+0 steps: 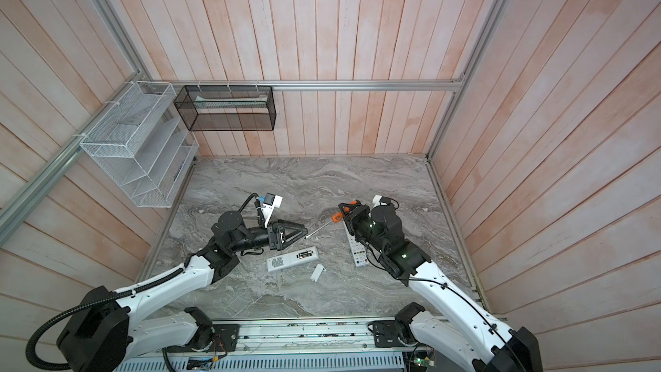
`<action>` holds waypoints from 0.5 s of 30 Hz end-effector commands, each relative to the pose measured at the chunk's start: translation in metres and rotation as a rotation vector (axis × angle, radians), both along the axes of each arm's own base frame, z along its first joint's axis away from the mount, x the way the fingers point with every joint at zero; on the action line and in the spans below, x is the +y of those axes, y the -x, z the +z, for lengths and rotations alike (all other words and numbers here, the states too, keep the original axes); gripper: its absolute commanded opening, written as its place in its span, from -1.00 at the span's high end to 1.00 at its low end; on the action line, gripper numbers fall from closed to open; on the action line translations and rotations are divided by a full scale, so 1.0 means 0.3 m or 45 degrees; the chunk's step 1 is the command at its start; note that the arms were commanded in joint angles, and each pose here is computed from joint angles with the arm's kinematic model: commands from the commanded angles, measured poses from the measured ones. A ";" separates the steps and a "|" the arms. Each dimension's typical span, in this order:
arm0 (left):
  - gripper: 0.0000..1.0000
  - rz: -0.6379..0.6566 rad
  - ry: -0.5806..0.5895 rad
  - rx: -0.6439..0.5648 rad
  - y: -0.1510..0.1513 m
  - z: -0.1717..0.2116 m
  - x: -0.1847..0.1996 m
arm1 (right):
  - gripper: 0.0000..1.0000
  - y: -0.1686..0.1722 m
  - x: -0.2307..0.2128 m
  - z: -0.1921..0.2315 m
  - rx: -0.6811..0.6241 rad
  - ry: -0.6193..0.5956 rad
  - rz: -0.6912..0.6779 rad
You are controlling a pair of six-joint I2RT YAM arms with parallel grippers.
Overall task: Unload the batteries from the remote control
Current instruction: 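Open the left gripper and draw it back while the right gripper holds the screwdriver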
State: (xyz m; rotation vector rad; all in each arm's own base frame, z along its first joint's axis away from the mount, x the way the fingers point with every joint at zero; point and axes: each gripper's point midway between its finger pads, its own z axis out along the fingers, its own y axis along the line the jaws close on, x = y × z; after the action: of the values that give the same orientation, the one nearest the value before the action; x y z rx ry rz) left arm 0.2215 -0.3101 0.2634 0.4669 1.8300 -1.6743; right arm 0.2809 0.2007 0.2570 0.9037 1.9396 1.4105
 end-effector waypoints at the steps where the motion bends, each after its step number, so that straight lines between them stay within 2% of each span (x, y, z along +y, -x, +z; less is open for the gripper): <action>1: -1.00 0.056 0.047 -0.069 -0.031 0.057 -0.041 | 1.00 -0.005 -0.024 0.024 -0.016 -0.060 -0.080; 4: -1.00 0.054 0.045 -0.042 -0.030 0.043 -0.069 | 1.00 0.000 -0.029 0.024 -0.019 -0.060 -0.085; 8: -0.67 0.080 0.051 -0.026 -0.040 0.041 -0.071 | 1.00 0.009 -0.036 0.015 -0.016 -0.063 -0.093; 12: -0.25 0.095 0.043 -0.020 -0.046 0.043 -0.071 | 1.00 0.016 -0.044 0.006 -0.016 -0.069 -0.097; 15: -0.05 0.080 0.040 -0.014 -0.046 0.045 -0.081 | 1.00 0.022 -0.052 0.004 -0.018 -0.069 -0.105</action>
State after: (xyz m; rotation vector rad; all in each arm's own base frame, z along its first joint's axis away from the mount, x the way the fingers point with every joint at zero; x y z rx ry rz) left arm 0.2322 -0.3301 0.2578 0.3839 1.8507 -1.6482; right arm 0.2752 0.1883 0.2484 0.9834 1.8921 1.3998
